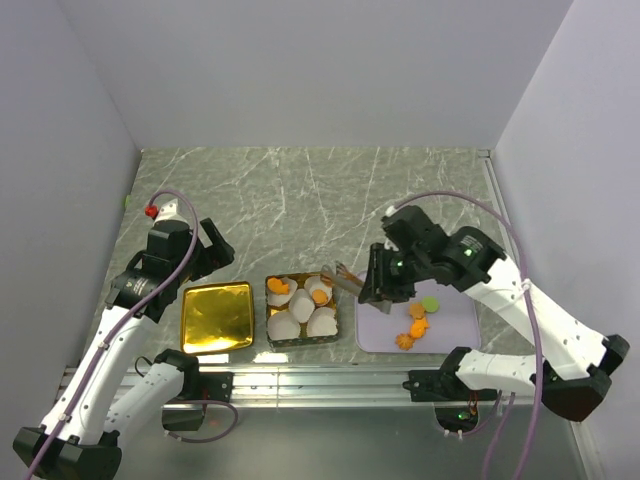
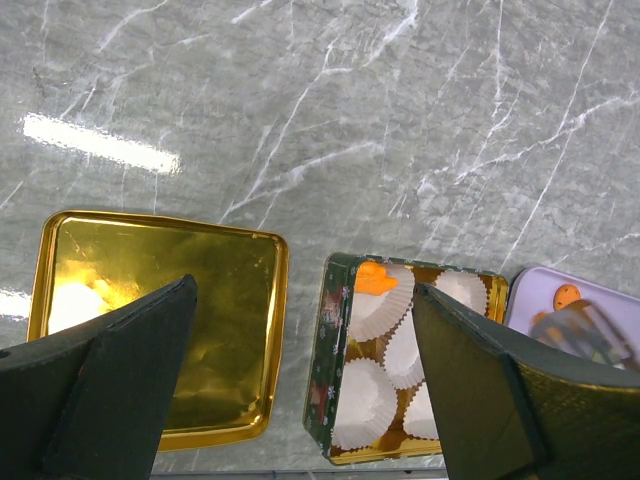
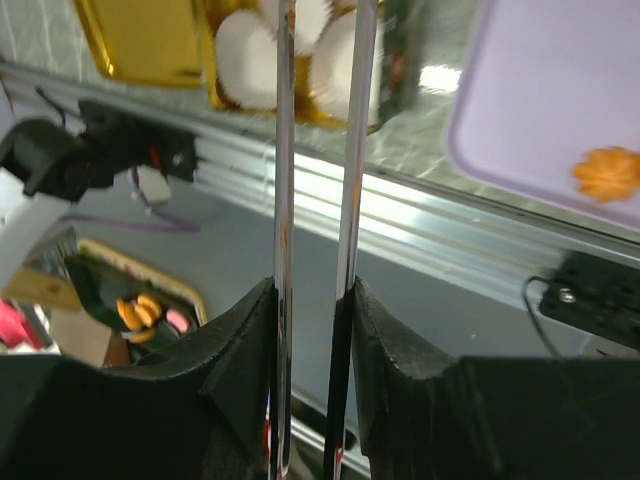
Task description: Pack the cookies
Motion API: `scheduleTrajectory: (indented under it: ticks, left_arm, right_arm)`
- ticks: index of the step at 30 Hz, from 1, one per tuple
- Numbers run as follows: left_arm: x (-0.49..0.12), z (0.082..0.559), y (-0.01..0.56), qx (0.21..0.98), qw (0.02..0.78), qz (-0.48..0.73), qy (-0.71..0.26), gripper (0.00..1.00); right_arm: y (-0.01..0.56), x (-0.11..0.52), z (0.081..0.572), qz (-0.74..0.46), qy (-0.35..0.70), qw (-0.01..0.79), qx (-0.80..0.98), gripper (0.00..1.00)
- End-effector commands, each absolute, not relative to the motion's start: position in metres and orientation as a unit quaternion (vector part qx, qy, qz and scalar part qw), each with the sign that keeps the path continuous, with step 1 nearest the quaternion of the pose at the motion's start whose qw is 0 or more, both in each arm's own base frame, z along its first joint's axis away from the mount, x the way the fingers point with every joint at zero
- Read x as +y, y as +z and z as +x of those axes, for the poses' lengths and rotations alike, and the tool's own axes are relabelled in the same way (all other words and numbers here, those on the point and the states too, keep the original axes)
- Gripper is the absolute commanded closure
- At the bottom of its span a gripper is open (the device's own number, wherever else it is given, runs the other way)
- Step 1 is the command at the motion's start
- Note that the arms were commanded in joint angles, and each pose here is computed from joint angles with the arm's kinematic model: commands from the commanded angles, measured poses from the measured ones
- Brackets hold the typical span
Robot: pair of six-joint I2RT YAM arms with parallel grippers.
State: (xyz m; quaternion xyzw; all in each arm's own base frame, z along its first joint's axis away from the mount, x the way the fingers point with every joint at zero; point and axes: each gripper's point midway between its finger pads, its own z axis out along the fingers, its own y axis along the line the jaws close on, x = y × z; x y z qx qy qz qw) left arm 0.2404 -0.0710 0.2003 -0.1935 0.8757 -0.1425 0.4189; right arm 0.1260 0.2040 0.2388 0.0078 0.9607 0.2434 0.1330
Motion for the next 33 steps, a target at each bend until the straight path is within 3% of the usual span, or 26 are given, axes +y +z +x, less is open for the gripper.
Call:
scheduleTrajectory:
  ticks: [1,21,33]
  left_arm:
    - [-0.07,0.244,0.208,0.866,0.434,-0.198,-0.149,0.05]
    - [-0.069,0.243,0.21,0.864,0.437,-0.202,-0.147,0.04]
    - [-0.066,0.242,0.212,0.861,0.442,-0.207,-0.144,0.03]
  right_arm:
    - [0.26,0.238,0.124,-0.017,0.293,0.145,0.945,0.7]
    - [0.224,0.278,0.117,-0.074,0.256,0.105,0.958,0.7]
    - [0.211,0.282,0.113,-0.084,0.251,0.092,0.96,0.62]
